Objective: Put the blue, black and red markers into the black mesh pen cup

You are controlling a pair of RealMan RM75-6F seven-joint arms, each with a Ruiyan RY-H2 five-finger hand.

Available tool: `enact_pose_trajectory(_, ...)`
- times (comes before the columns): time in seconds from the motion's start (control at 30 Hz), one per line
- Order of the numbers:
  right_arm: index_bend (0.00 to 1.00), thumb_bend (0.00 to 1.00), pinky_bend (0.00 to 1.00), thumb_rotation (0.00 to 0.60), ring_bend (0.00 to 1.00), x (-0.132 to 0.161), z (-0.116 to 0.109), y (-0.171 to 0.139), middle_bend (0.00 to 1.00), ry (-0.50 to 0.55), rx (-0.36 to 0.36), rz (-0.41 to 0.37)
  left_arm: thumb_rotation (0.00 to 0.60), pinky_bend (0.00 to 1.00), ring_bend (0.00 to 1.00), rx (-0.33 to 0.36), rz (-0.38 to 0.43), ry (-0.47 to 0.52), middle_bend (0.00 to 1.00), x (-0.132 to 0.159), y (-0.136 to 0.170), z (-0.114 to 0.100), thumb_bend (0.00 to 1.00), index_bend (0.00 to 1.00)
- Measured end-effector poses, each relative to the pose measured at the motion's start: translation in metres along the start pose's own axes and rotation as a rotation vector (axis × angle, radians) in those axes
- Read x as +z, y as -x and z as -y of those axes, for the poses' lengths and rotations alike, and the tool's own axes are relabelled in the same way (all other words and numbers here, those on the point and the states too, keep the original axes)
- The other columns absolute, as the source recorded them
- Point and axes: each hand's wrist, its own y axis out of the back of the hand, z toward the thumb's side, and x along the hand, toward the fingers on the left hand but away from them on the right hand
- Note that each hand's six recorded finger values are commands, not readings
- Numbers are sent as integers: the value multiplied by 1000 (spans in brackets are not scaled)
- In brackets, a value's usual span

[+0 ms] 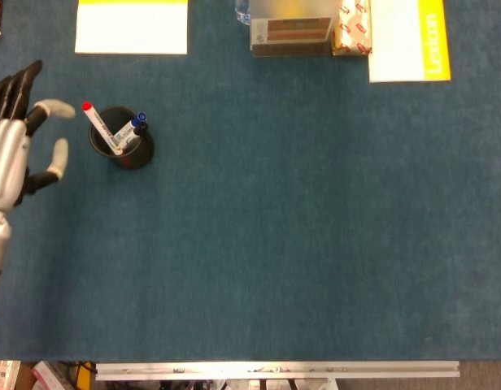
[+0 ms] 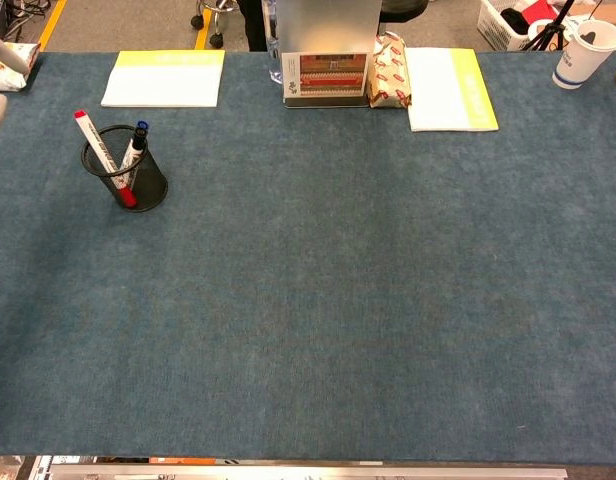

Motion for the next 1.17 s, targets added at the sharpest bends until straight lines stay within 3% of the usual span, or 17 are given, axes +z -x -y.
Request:
enact_pose_trajectory(0.27, 339, 0, 545, 600, 378, 2, 2, 0, 334, -75, -35, -11, 600, 22, 0, 61, 67, -216, 2, -16, 52, -27, 474, 374)
enact_pose_trajectory(0.53, 339, 0, 538, 600, 377, 2, 4, -6, 334, -122, -46, 3, 600, 22, 0, -36, 18, -377, 73, -41, 90, -26, 474, 376)
enact_pose_trajectory(0.73, 339, 0, 538, 600, 377, 2, 5, -6, 334, -131, -44, 8, 600, 22, 0, -64, -29, -371, 91, -53, 93, -27, 474, 384)
enact_pose_trajectory(1.0, 339, 0, 538, 600, 377, -1, 9, -2, 334, -126, -23, 15, 600, 22, 0, -28, -64, -295, 96, -62, 88, -35, 474, 389)
enact_pose_trajectory(1.17, 339, 0, 538, 600, 377, -4, 12, 0, 334, -122, -8, 26, 600, 22, 0, -42, -80, -284, 99, -71, 86, -28, 474, 389)
